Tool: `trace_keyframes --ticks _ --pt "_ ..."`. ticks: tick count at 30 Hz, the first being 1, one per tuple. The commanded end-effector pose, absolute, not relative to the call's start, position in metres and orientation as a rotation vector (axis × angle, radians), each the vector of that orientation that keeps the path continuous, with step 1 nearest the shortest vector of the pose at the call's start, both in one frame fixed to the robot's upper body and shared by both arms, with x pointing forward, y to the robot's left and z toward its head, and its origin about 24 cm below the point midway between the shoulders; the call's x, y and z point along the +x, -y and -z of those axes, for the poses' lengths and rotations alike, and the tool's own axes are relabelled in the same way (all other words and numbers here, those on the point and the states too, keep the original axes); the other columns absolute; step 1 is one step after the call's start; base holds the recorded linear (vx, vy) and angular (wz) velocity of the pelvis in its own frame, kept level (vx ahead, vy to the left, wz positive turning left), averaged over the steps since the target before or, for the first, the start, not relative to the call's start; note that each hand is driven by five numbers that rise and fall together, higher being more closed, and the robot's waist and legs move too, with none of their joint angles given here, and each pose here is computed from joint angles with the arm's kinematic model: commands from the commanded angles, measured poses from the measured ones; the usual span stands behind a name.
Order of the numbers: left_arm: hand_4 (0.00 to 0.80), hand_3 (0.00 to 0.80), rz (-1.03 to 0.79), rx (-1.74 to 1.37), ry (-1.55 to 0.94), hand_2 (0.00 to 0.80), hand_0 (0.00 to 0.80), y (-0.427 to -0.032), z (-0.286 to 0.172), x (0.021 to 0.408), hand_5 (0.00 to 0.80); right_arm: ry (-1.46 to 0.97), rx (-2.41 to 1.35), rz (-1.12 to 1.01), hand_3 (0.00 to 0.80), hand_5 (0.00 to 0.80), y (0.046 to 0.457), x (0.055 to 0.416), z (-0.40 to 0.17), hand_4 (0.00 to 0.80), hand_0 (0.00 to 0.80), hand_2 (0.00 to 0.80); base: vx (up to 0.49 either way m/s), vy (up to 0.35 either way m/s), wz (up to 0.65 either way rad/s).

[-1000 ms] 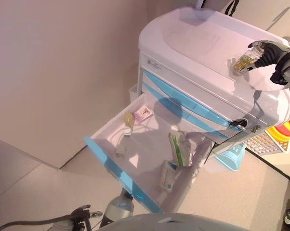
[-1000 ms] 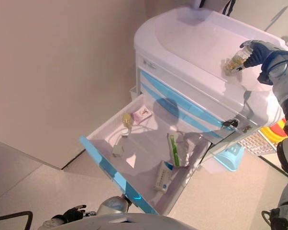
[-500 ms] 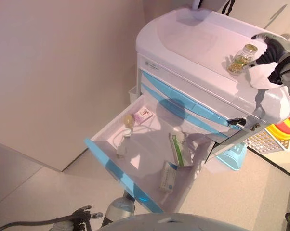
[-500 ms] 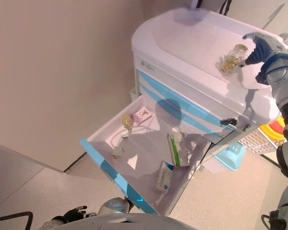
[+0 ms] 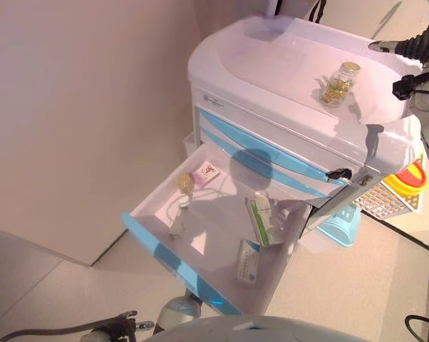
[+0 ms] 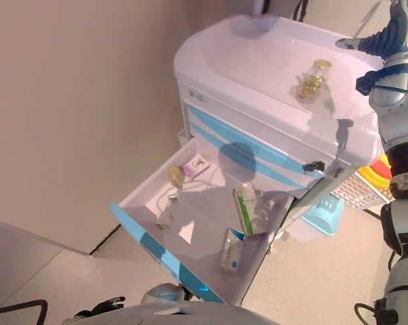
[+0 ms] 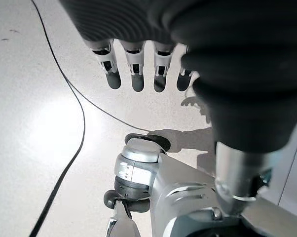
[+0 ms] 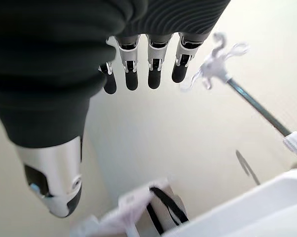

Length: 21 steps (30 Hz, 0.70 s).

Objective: Open the drawer and pick up the medicine

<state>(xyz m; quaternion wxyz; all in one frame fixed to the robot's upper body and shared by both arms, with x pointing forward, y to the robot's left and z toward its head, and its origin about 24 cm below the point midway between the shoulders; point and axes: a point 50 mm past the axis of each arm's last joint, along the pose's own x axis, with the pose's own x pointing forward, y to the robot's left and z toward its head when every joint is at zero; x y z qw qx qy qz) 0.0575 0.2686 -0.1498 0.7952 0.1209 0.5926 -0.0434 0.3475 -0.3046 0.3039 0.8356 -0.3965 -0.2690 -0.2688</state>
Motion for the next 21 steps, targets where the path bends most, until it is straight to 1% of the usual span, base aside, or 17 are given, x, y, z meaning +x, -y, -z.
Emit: trace_keyframes --ticks 1,7,12,19,21 --pt "0.000 0.000 0.134 0.323 -1.322 0.000 0.000 -0.272 0.152 0.046 0.000 0.757 -0.676 0.628 0.000 0.000 0.300 0.332 -0.327 0.000 0.000 0.000 -0.042 -0.040 -0.18" --pt "0.000 0.000 0.161 0.351 -1.318 0.000 0.000 -0.269 0.153 0.051 0.000 0.836 -0.420 0.721 0.000 0.000 0.306 0.319 -0.320 0.000 0.000 0.000 -0.063 -0.045 -0.32" --pt "0.000 0.000 0.175 0.366 -1.292 0.000 0.000 -0.265 0.153 0.062 0.000 0.845 -0.236 0.747 0.000 0.000 0.314 0.308 -0.300 0.000 0.000 0.000 -0.053 -0.051 -0.47" --pt "0.000 0.000 0.172 0.359 -1.235 0.000 0.000 -0.261 0.150 0.089 0.000 0.754 -0.117 0.702 0.000 0.000 0.313 0.302 -0.255 0.000 0.000 0.000 -0.035 -0.039 -0.41" --pt "0.000 0.000 0.174 0.357 -1.215 0.000 0.000 -0.258 0.149 0.097 0.000 0.696 -0.109 0.672 0.000 0.000 0.309 0.300 -0.230 0.000 0.000 0.000 0.011 -0.029 -0.41"
